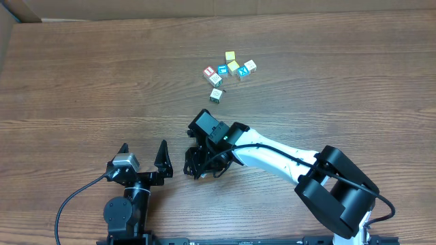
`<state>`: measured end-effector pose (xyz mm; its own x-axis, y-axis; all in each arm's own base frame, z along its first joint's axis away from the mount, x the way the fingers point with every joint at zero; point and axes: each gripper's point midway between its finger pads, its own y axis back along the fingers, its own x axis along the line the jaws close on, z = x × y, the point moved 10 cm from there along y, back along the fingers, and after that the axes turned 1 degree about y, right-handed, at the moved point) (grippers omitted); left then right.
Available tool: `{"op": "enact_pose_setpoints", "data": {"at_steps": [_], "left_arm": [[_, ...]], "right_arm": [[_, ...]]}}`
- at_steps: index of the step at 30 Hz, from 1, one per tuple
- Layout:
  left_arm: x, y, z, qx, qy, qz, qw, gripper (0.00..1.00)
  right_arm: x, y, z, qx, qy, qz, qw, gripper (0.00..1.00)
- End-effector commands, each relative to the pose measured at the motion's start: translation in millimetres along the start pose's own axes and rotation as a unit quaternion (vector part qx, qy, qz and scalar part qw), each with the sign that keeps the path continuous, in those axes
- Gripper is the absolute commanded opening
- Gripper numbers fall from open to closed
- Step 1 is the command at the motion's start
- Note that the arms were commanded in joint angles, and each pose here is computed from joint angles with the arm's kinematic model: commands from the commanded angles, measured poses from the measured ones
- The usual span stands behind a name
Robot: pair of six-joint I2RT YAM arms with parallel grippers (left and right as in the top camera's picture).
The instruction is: Flip 3 blocks
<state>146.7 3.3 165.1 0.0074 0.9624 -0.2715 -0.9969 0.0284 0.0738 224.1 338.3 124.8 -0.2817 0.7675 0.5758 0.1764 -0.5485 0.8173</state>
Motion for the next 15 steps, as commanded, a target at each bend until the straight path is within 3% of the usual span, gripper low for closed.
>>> {"op": "enact_pose_setpoints", "data": {"at_steps": [1,10,15], "left_arm": [[-0.5,0.2,-0.9,-0.001,-0.010,-0.002,1.000,1.00],[-0.5,0.2,-0.9,-0.001,-0.010,-0.002,1.000,1.00],[-0.5,0.2,-0.9,-0.001,-0.010,-0.002,1.000,1.00]], "right_arm": [[4.4,4.7,10.4,-0.018,0.060,-0.032,0.998,0.51],[4.4,13.4,4.5,-0.008,0.086,-0.052,0.995,0.54],[-8.4,15.7,-2.0,-0.004,0.088,-0.117,0.989,0.58]]}}
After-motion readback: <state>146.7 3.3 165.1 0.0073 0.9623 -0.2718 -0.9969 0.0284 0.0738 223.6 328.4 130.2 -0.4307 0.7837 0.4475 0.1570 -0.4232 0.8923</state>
